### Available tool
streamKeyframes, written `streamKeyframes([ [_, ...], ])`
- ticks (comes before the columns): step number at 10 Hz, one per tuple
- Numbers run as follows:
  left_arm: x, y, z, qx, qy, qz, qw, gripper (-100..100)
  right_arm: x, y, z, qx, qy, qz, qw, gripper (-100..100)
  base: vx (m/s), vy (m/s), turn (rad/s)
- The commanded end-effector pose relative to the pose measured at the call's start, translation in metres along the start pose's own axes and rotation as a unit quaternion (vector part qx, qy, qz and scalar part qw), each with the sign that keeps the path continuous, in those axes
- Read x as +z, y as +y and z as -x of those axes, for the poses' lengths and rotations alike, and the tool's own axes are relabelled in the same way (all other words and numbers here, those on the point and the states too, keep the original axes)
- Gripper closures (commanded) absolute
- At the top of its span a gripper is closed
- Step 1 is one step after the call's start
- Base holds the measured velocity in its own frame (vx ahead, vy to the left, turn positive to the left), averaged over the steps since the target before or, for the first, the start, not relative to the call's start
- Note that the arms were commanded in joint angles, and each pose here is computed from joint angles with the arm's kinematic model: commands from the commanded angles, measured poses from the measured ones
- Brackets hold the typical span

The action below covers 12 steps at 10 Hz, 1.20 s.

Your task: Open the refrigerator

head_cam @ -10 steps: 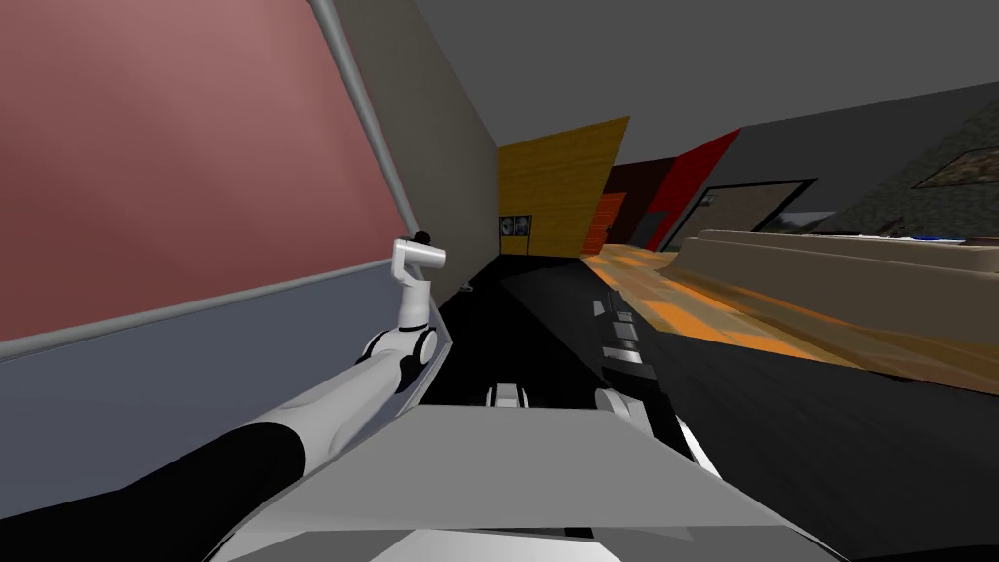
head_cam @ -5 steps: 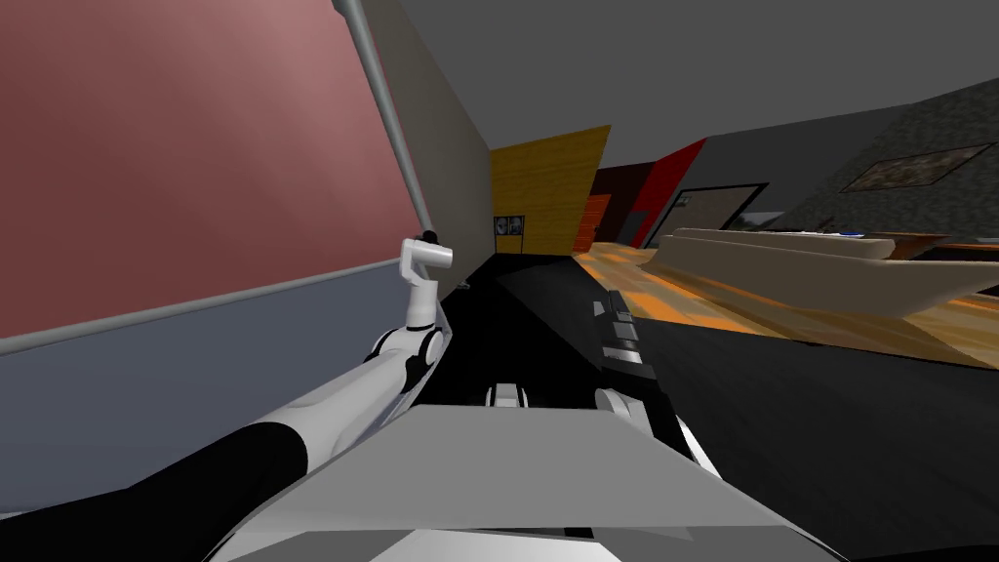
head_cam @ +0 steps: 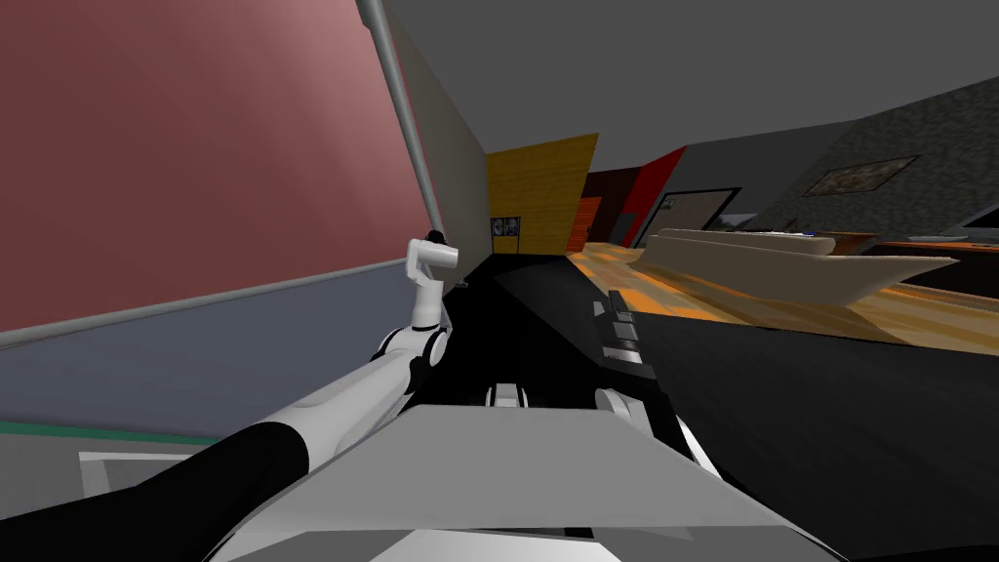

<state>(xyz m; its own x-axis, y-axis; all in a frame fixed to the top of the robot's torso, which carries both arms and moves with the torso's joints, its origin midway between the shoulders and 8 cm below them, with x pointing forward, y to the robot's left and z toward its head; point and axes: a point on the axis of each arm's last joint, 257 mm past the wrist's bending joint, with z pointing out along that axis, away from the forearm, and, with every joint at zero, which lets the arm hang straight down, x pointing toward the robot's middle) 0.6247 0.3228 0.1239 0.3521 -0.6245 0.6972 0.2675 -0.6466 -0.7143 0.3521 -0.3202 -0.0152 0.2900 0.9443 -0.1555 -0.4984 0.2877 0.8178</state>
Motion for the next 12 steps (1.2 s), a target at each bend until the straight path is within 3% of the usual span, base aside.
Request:
streamKeyframes([
  [1,-0.011,0.019,-0.026,0.001,0.031,0.022,0.9993,100,0.000,0.000,0.000,0.000,0.000,0.000,1.0000,0,-0.276,0.035,-0.090],
  [2,-0.011,0.019,-0.026,0.001,0.031,0.022,0.9993,100,0.000,0.000,0.000,0.000,0.000,0.000,1.0000,0,-0.223,0.020,-0.058],
  [5,-0.025,0.042,-0.055,0.003,0.064,0.050,0.9967,100,0.000,0.000,0.000,0.000,0.000,0.000,1.0000,0,-0.267,0.050,-0.057],
  [9,-0.047,0.071,-0.092,0.004,0.110,0.085,0.9903,100,0.000,0.000,0.000,0.000,0.000,0.000,1.0000,0,-0.297,-0.001,-0.059],
  [10,-0.039,0.070,-0.075,0.005,0.093,0.084,0.9921,100,0.000,0.000,0.000,0.000,0.000,0.000,1.0000,0,-0.111,0.017,-0.038],
  [12,-0.051,0.090,-0.092,0.008,0.114,0.108,0.9876,100,0.000,0.000,0.000,0.000,0.000,0.000,1.0000,0,-0.181,0.060,-0.042],
])
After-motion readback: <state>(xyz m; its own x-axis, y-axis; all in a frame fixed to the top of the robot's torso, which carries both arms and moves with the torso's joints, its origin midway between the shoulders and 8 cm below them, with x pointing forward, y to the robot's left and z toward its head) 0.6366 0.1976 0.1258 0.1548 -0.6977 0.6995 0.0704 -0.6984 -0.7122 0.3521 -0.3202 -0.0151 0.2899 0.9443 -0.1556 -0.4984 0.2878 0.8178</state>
